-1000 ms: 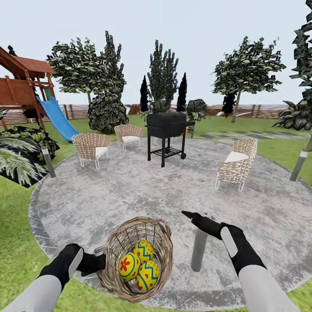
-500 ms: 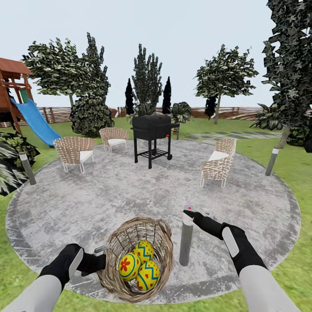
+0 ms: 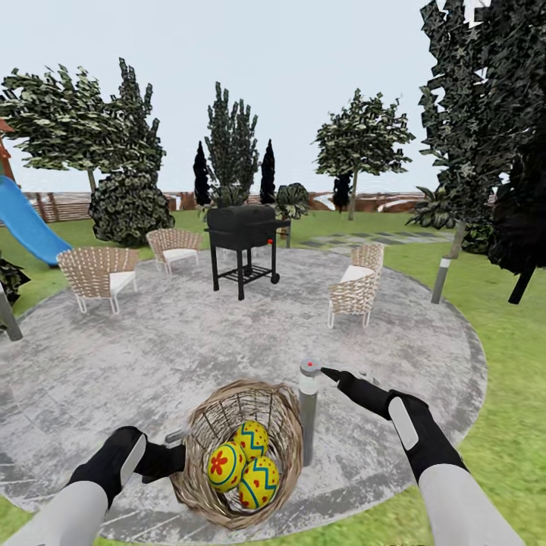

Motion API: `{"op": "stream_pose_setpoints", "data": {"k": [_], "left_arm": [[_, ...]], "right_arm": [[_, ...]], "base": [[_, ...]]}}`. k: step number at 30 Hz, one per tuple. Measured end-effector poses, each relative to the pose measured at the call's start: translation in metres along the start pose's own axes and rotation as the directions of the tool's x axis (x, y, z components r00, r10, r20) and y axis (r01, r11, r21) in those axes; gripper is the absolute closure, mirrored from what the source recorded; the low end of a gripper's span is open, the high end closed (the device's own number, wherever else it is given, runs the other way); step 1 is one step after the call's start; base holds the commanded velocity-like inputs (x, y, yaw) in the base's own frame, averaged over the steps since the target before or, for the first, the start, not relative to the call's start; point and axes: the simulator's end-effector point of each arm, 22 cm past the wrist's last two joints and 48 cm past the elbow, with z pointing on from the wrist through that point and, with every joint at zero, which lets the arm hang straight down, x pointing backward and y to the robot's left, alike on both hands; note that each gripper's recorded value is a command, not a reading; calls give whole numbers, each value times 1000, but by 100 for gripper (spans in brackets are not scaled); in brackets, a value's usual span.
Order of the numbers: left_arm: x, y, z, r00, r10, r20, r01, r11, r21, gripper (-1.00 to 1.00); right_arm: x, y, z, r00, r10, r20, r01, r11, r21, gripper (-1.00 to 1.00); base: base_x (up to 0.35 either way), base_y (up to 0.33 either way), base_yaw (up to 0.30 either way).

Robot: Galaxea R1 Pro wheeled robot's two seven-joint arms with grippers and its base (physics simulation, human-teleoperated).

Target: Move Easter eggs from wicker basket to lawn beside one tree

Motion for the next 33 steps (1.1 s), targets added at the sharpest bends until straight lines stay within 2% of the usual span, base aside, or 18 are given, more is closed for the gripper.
{"op": "stream_pose_setpoints", "data": {"k": [20, 27, 33], "left_arm": [[-6, -4, -9, 1000, 10, 21, -10, 1000, -1, 100], [-8, -7, -11, 1000, 13, 28, -14, 1000, 3, 100], [-10, -9, -14, 999, 15, 34, -15, 1000, 6, 100]], "right_arm": [[-10, 9, -7, 1000, -5, 22, 5, 1000, -10, -100], [-31, -7, -22, 996, 33, 77, -34, 999, 5, -100], [-38, -8, -27, 995, 32, 91, -33, 999, 8, -100]], "base": [[0, 0, -220], [0, 0, -220], [0, 0, -220]]}}
